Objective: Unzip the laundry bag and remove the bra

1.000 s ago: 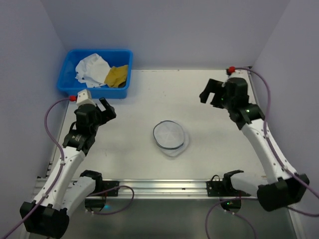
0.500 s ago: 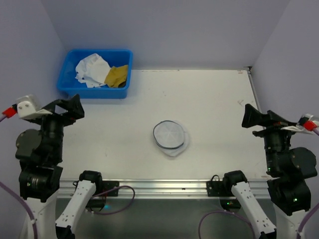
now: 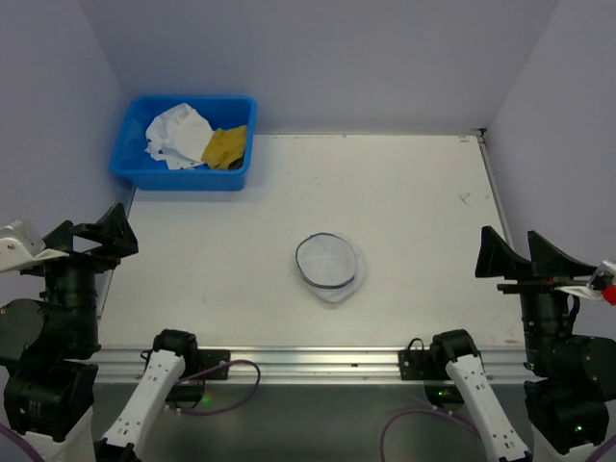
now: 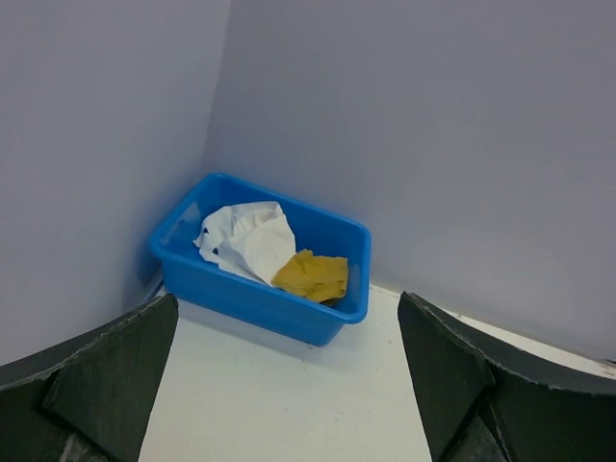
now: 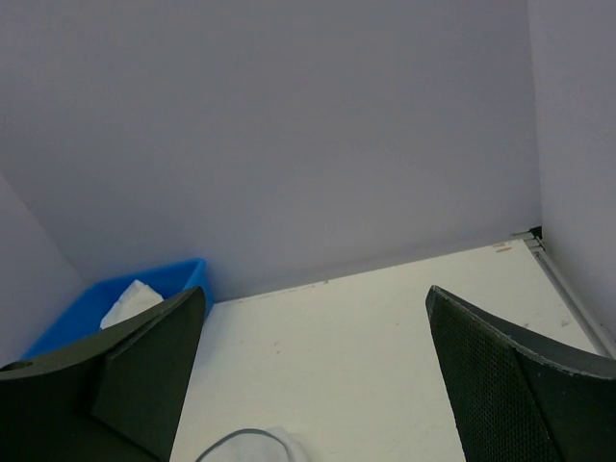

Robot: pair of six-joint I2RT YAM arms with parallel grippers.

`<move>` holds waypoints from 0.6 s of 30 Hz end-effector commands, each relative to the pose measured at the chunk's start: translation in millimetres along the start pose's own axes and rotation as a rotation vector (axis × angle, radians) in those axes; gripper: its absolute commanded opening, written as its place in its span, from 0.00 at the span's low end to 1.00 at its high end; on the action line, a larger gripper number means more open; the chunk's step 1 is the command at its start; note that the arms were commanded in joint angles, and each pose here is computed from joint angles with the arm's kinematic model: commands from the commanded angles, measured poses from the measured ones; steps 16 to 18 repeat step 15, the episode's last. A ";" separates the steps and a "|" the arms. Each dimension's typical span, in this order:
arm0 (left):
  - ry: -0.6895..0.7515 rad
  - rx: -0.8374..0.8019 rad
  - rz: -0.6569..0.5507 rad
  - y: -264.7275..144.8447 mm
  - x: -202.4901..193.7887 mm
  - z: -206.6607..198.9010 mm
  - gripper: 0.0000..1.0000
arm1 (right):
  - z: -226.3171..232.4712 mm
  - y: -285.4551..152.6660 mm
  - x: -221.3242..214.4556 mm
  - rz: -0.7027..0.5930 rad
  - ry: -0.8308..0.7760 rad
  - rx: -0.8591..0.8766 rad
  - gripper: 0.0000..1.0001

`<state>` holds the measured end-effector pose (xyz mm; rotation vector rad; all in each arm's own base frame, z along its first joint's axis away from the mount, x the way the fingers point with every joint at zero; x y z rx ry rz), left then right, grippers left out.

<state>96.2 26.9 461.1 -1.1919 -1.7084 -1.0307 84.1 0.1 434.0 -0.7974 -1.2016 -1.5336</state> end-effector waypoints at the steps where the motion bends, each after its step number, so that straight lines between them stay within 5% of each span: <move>1: 0.027 0.016 0.009 -7.0 1.2 6.2 1.00 | 1.8 2.6 -2.6 -0.004 -0.031 0.026 0.99; 18: 0.026 0.025 0.045 0.2 -17.4 8.1 1.00 | 5.1 3.9 -5.7 0.002 -0.034 0.053 0.99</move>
Point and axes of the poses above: each gripper's point midway between its finger pads, its own y axis out along the fingers, its own z axis along the line the jaws close on, x = y × z, the point moved 4 cm from there along -y, back along the fingers, and after that the axes turned 3 degrees about -y, right-handed, at the moved point
